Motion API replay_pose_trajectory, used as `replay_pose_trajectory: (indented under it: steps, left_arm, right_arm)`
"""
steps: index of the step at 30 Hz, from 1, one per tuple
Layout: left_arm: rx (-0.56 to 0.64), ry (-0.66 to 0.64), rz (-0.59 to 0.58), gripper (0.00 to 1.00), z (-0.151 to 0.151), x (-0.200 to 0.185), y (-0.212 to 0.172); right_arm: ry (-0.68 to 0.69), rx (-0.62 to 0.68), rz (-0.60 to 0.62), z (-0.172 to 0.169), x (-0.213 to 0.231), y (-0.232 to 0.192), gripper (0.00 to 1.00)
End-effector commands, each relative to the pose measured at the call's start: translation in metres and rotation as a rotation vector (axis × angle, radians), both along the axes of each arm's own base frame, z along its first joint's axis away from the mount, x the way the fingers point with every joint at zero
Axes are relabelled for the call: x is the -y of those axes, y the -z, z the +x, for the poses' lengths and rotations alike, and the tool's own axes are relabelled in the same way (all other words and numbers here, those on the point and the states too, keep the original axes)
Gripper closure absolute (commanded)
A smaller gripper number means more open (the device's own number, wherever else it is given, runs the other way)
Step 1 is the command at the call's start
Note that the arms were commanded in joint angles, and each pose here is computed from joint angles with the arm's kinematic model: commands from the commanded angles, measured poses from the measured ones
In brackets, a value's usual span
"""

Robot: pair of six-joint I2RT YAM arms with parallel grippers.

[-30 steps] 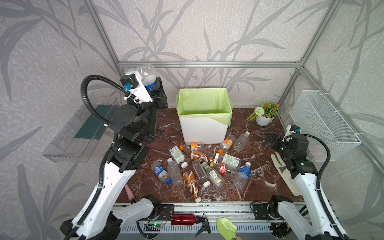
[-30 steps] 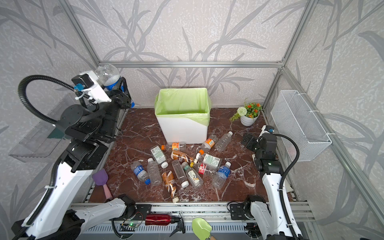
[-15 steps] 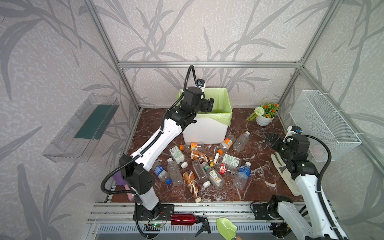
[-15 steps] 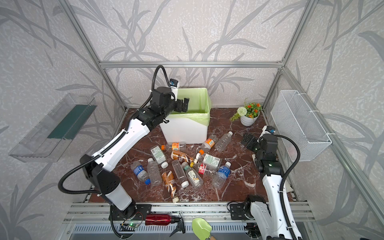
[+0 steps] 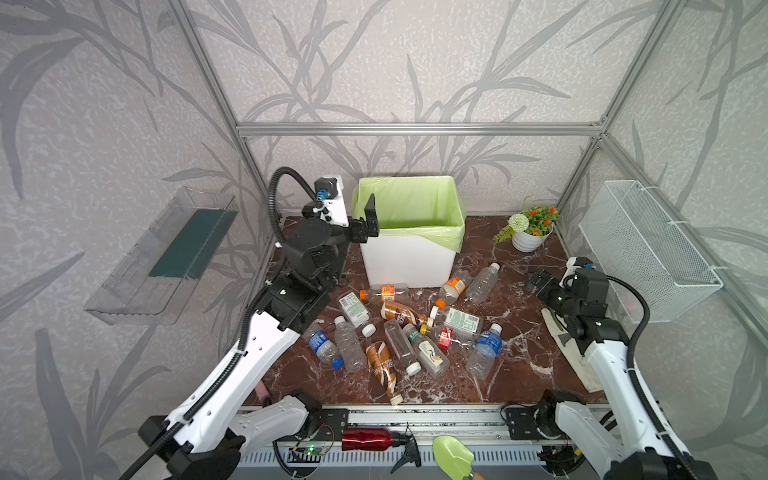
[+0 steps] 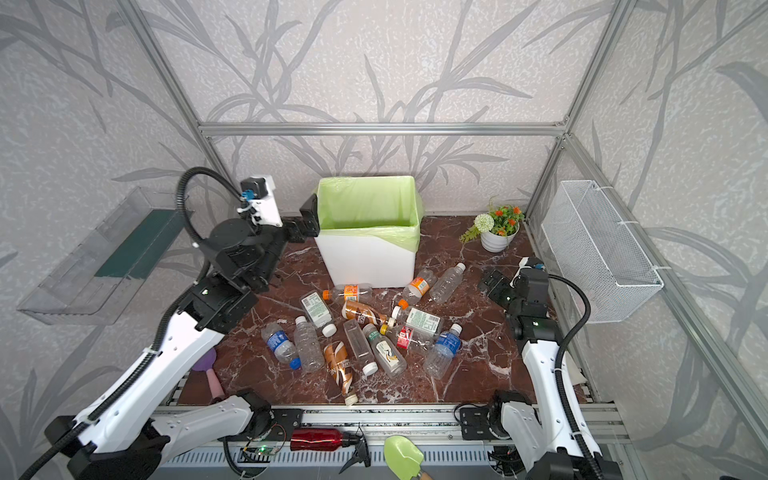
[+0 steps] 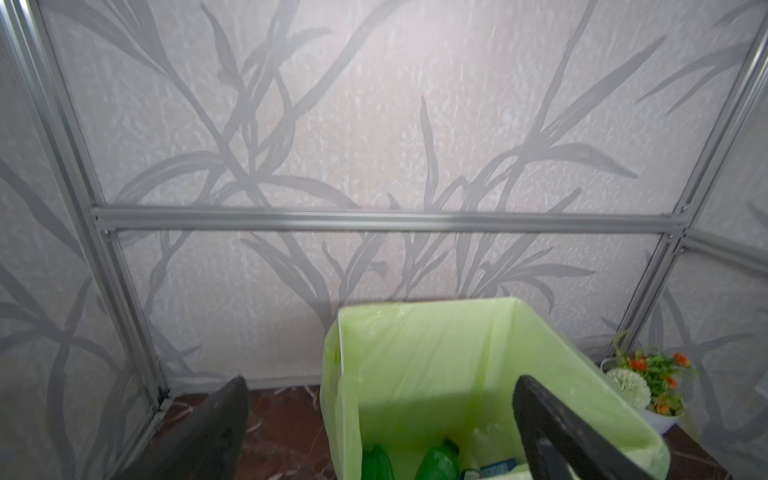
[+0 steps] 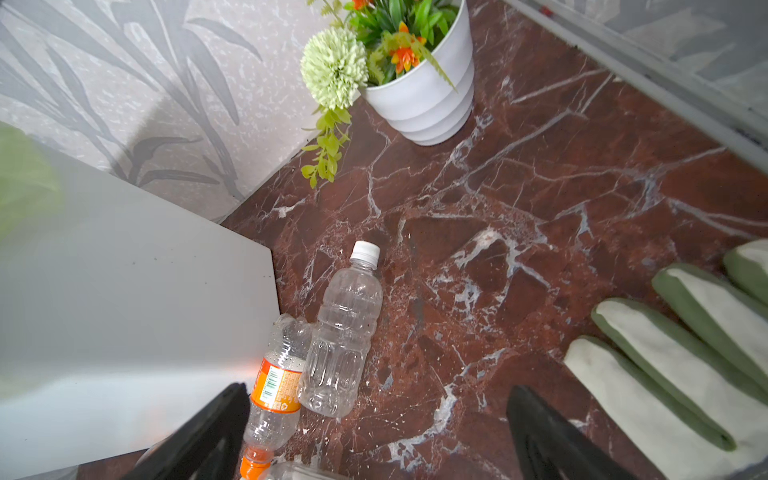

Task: Throw the plastic bottles in the bin
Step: 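Lift the Pepsi bottle with the left gripper and release it into the bin, then grasp the clear bottle by the flower pot with the right gripper while the left withdraws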

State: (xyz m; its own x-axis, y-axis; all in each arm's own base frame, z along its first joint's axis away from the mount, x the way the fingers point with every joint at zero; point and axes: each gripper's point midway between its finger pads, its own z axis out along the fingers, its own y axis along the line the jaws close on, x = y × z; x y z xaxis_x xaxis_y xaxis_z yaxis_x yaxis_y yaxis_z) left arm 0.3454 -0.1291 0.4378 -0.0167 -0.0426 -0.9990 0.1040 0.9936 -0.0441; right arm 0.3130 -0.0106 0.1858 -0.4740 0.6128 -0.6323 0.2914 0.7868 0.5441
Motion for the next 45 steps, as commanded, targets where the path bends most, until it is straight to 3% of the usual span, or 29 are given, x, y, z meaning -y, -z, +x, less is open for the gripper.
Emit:
replay_pose_trajectory:
  steps: [1, 5, 9, 14, 23, 31, 40, 42, 45]
  left_arm:
    - [-0.074, -0.105, -0.013, 0.01, -0.006, -0.024, 0.039]
    - [-0.180, -0.167, -0.028, 0.01, -0.009, -0.051, 0.084]
    - [-0.286, -0.258, -0.175, 0.01, -0.010, -0.103, 0.124]
    - [-0.333, -0.356, -0.252, 0.01, -0.024, -0.141, 0.158]
    - [-0.384, -0.411, -0.327, 0.01, -0.037, -0.162, 0.189]
    - [-0.394, -0.395, -0.349, 0.01, -0.034, -0.161, 0.193]
    - [-0.405, -0.382, -0.370, 0.01, -0.030, -0.159, 0.197]
    - [-0.409, -0.379, -0.376, 0.01, -0.030, -0.159, 0.198]
    - [-0.412, -0.384, -0.380, 0.01, -0.029, -0.160, 0.200]
  right_arm:
    - [-0.023, -0.023, 0.064, 0.005, -0.011, 0.011, 0.03]
    - [-0.052, -0.052, 0.111, 0.019, -0.027, 0.024, 0.03]
    - [-0.097, -0.080, 0.134, 0.036, -0.047, 0.036, 0.03]
    - [-0.146, -0.184, 0.121, 0.061, -0.067, 0.065, 0.07]
    - [-0.207, -0.352, 0.163, 0.093, -0.087, 0.120, 0.15]
    - [-0.233, -0.456, 0.140, 0.091, -0.098, 0.150, 0.16]
    - [-0.212, -0.484, 0.099, 0.084, -0.085, 0.160, 0.48]
    - [-0.211, -0.452, 0.113, 0.085, -0.082, 0.154, 0.57]
    - [-0.227, -0.343, 0.083, 0.089, -0.080, 0.123, 0.59]
